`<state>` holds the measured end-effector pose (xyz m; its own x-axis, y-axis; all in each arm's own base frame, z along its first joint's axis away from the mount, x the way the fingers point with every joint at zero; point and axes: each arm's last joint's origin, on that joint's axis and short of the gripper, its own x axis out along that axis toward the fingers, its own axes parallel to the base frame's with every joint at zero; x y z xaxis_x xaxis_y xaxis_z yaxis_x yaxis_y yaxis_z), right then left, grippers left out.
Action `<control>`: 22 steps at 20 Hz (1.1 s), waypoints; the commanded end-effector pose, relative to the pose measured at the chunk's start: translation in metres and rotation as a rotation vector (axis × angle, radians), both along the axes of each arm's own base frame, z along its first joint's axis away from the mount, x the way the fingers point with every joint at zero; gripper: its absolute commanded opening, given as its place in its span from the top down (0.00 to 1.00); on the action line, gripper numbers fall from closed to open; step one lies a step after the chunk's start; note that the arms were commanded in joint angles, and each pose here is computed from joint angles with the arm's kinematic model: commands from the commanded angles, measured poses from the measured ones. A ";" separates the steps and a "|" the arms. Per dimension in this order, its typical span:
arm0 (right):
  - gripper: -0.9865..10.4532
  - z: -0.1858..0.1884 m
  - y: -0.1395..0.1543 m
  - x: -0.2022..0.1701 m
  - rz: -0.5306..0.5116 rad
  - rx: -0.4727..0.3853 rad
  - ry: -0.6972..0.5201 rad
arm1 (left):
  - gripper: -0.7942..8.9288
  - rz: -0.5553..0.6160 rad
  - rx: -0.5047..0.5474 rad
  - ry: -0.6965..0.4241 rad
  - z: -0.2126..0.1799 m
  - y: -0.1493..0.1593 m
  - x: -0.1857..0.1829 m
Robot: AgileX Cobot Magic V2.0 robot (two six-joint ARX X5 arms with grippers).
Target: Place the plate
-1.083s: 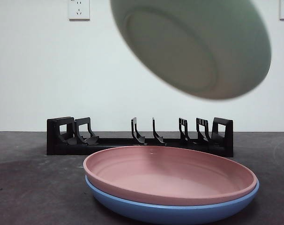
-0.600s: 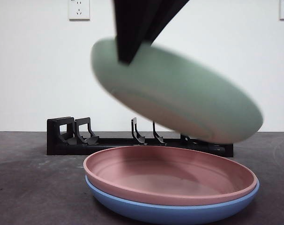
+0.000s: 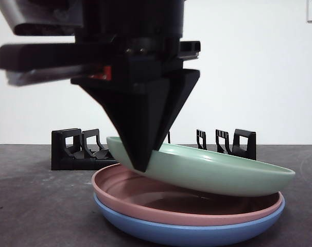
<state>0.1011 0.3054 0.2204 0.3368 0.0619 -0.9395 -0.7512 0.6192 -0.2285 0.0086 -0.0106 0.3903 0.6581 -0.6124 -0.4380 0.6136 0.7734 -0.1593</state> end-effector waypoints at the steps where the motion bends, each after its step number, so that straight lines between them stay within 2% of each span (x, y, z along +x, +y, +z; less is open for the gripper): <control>1: 0.90 -0.003 0.007 -0.003 -0.011 0.017 -0.010 | 0.54 -0.012 -0.007 -0.036 0.006 0.002 -0.003; 6: 0.89 -0.003 0.008 -0.003 -0.035 0.040 -0.003 | 0.54 -0.012 -0.008 -0.036 0.006 0.002 -0.003; 13: 0.60 0.011 0.000 -0.005 -0.078 0.072 0.008 | 0.54 -0.011 -0.008 -0.031 0.006 0.002 -0.003; 16: 0.55 0.041 -0.019 -0.010 -0.082 0.131 -0.007 | 0.54 -0.011 -0.006 -0.028 0.005 0.002 -0.003; 18: 0.54 0.066 -0.036 -0.013 -0.097 0.209 -0.019 | 0.54 -0.009 -0.009 -0.025 0.005 0.002 -0.003; 22: 0.51 0.112 -0.093 -0.005 -0.218 0.324 -0.093 | 0.54 0.013 -0.043 0.007 0.005 0.002 -0.003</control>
<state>0.0979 0.2103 0.3296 0.4535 0.2582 -0.8531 -0.5853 0.8080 -0.0666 0.0085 -0.0105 0.3898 0.6562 -0.6111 -0.4428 0.6002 0.7783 -0.1845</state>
